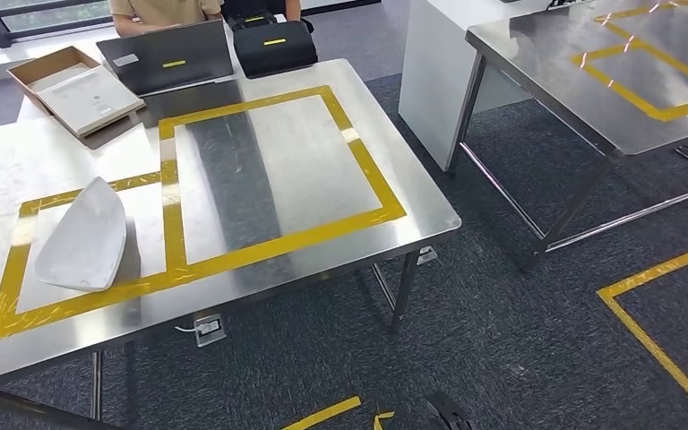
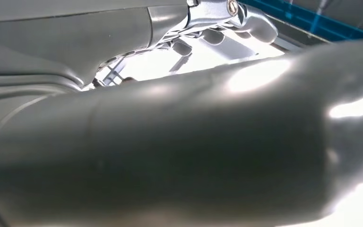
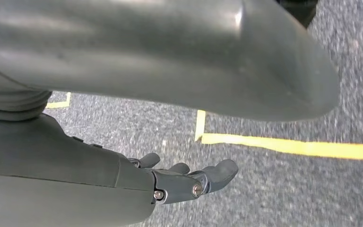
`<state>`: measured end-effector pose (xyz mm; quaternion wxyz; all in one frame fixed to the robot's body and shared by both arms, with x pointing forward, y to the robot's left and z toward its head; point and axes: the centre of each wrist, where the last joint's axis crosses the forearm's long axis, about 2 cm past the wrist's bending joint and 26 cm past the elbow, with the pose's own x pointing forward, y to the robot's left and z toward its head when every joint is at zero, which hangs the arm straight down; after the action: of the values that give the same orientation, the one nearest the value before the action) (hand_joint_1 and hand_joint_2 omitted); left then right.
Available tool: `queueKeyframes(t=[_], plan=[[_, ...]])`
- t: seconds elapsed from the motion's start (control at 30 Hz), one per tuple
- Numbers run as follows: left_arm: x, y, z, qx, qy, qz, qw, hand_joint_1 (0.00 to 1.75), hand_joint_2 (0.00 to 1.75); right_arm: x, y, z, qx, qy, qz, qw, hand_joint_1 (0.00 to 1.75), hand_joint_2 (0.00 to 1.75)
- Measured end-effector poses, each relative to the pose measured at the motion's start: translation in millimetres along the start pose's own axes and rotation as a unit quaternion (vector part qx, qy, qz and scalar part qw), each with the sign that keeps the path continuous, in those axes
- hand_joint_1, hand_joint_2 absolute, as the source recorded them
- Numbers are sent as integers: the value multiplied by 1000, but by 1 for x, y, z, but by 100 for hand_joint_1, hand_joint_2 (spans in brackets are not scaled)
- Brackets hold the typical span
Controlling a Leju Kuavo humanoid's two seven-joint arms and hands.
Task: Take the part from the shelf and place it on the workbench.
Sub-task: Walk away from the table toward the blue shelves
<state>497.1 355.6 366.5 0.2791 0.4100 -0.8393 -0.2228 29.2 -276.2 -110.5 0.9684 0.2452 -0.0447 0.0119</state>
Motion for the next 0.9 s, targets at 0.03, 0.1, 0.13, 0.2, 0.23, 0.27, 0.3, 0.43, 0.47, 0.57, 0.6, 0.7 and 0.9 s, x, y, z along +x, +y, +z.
queueKeyframes(t=[0.03,0.1,0.13,0.2,0.23,0.27,0.3,0.43,0.47,0.57,0.6,0.7,0.9], plan=[[0,0,0,1,0,0,1000,0,0,0,0,0,1,0,0,1000,0,0],[0,0,0,2,2,0,1000,0,0,0,0,0,5,0,1,1000,0,0],[-1,0,1,2,3,0,1000,0,0,0,-1,0,7,0,1,1000,0,0],[-2,-2,4,-1,5,1,1000,0,0,0,-2,1,6,0,1,1000,0,0],[-3,-3,6,-2,6,1,1000,0,0,1,-2,1,6,0,1,1000,0,0],[-3,-3,7,-3,7,1,1000,0,0,1,-2,1,6,-1,1,1000,0,0],[-4,-3,7,-3,7,1,1000,0,0,2,-2,1,5,-2,0,1000,0,0],[-4,-2,6,-1,8,0,1000,0,0,4,-3,2,5,-4,-1,1000,0,0],[-4,-2,6,-1,7,0,1000,0,0,4,-3,2,5,-4,-1,1000,0,0],[-6,-1,6,-2,9,-1,1000,0,0,5,-3,2,5,-5,-1,1000,0,0],[-7,0,6,-2,10,-1,1000,0,0,5,-3,2,5,-6,-2,1000,0,0],[-10,-2,9,-3,15,-1,1000,0,0,5,-3,2,5,-6,-2,1000,0,0],[-12,-1,11,7,15,2,1000,0,0,4,-2,1,5,-6,-1,1000,0,0]])
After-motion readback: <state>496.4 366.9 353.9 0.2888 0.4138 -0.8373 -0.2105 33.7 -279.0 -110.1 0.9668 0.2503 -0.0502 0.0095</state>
